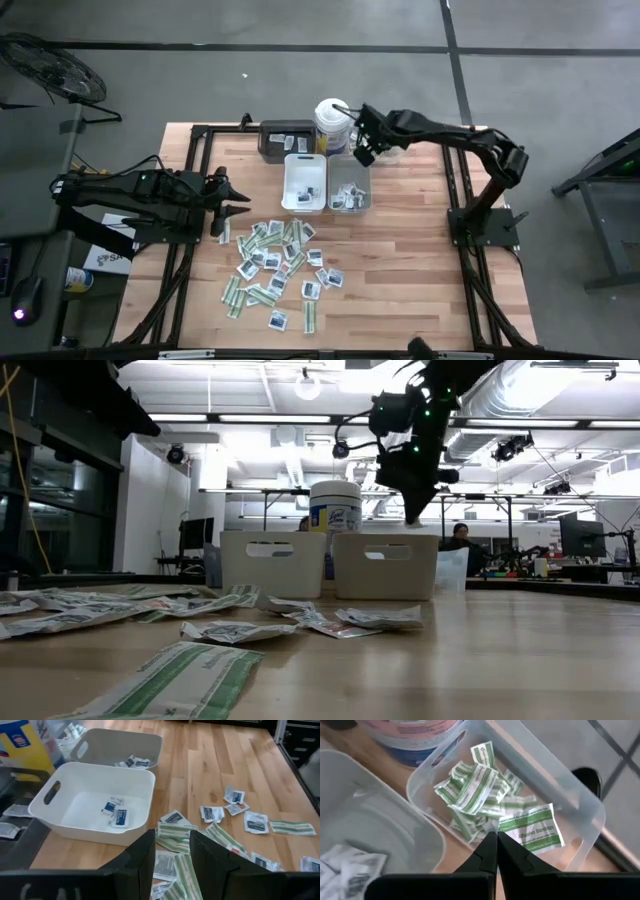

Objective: Pick & Place First Aid Supplies
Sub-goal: Put the band aid into the transparent bin

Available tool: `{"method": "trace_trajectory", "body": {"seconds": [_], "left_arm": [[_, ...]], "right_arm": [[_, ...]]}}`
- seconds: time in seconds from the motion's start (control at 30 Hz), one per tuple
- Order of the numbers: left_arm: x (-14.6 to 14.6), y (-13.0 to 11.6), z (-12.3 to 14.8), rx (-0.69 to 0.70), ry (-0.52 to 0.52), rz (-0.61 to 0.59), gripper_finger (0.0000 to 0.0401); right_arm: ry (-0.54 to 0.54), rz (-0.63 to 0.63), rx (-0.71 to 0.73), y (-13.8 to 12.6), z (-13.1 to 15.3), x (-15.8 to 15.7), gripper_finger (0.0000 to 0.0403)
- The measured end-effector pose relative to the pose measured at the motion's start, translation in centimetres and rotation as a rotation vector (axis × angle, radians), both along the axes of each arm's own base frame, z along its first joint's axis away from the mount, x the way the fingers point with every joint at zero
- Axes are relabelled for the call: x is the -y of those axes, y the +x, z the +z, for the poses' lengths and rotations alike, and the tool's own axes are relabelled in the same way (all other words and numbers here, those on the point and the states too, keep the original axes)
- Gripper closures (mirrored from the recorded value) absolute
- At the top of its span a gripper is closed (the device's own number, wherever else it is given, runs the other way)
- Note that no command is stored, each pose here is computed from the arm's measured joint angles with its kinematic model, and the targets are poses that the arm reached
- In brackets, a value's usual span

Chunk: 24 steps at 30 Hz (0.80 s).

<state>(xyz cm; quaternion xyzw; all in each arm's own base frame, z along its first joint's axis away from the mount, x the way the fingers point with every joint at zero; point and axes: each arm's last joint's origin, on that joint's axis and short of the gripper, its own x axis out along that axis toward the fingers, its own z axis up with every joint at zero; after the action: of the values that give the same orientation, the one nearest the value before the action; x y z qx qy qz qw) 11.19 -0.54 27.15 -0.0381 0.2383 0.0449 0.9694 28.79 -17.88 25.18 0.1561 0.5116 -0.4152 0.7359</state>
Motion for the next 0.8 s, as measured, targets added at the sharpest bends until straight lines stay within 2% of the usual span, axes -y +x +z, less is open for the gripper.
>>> {"method": "trace_trajectory", "body": {"seconds": [0.1,0.43,0.57,0.67,0.8], "left_arm": [[0.0,0.0,0.0,0.001,0.005,0.009,0.0282],[-0.1,0.0,0.0,0.000,0.015,0.027,0.0282],[-0.1,0.0,0.0,0.002,0.004,0.034,0.0282],[-0.1,0.0,0.0,0.004,-0.007,0.042,0.0282],[-0.1,0.0,0.0,0.004,-0.007,0.042,0.0282]], "right_arm": [[0.016,0.116,-0.017,-0.6,0.0,1.3,0.0403],[0.009,0.718,-0.085,-2.2,0.1,4.2,0.0403],[-0.023,0.922,-0.112,-2.9,0.1,5.0,0.0403],[-0.049,1.045,-0.147,-3.3,0.0,5.6,0.0403],[-0.048,1.134,-0.178,-3.5,-0.9,6.3,0.0403]]}}
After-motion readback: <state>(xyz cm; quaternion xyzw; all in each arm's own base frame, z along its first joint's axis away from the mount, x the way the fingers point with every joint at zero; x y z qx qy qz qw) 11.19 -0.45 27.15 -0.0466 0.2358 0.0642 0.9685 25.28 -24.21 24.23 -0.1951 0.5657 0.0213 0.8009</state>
